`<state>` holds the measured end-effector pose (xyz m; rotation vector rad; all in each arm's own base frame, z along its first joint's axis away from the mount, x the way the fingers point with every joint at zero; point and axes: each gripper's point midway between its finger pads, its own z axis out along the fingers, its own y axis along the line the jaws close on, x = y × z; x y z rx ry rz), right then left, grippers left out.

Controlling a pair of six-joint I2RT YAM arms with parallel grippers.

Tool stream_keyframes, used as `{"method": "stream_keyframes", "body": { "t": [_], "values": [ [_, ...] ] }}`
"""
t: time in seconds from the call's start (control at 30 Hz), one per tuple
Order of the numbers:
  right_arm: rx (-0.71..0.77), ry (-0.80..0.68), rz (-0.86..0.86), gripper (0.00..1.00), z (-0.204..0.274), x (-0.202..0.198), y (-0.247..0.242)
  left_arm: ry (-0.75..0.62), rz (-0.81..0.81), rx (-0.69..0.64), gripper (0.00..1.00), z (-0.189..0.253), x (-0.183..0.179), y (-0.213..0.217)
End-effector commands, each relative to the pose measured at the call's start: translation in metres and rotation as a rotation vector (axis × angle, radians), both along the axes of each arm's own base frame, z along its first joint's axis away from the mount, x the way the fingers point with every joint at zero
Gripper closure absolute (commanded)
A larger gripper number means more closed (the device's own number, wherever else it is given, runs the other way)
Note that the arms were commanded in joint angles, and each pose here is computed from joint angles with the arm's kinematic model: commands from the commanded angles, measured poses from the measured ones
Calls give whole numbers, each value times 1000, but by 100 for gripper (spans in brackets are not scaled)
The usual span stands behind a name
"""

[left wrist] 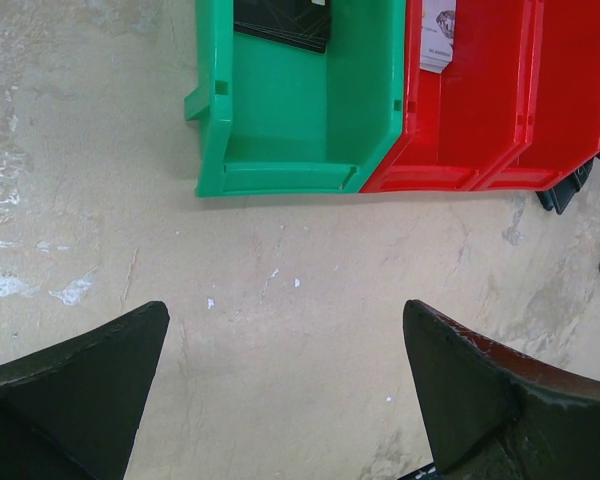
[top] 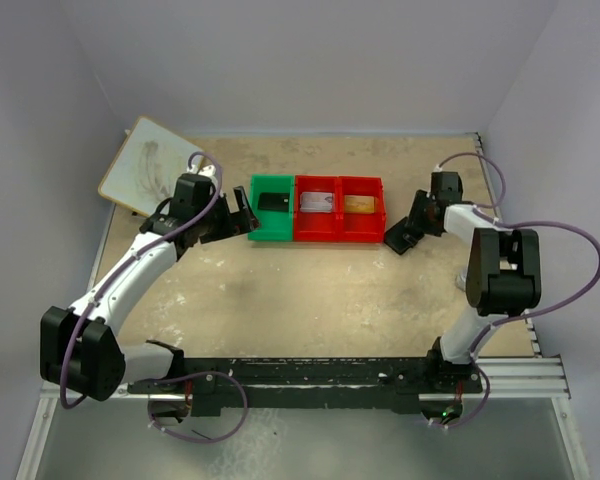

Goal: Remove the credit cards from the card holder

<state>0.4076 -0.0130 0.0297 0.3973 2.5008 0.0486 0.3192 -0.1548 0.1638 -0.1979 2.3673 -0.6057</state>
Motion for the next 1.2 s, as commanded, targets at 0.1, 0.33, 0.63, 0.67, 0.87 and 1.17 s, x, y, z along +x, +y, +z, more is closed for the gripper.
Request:
{"method": "stream_keyframes", "body": {
  "t": [0.1,0.33,0.63,0.67,0.87,1.17],
  "values": [
    [-54,161,0,52,-18,-69,18,-55,-1,-36,2,22,10,-7],
    [-6,249,0,50,-21,-117,44,-48,-7,-31,2,20,10,-7],
    [96,255,76,50,1,-142,90,-30,-12,-9,2,11,6,-4],
    [111,264,87,50,-1,-147,96,-29,-13,-15,2,11,6,-5],
    [155,256,218,51,0,-166,159,-22,-24,-53,4,3,5,-12],
    [193,117,389,45,16,-125,248,49,-39,-84,7,-27,-5,-20]
  ]
}}
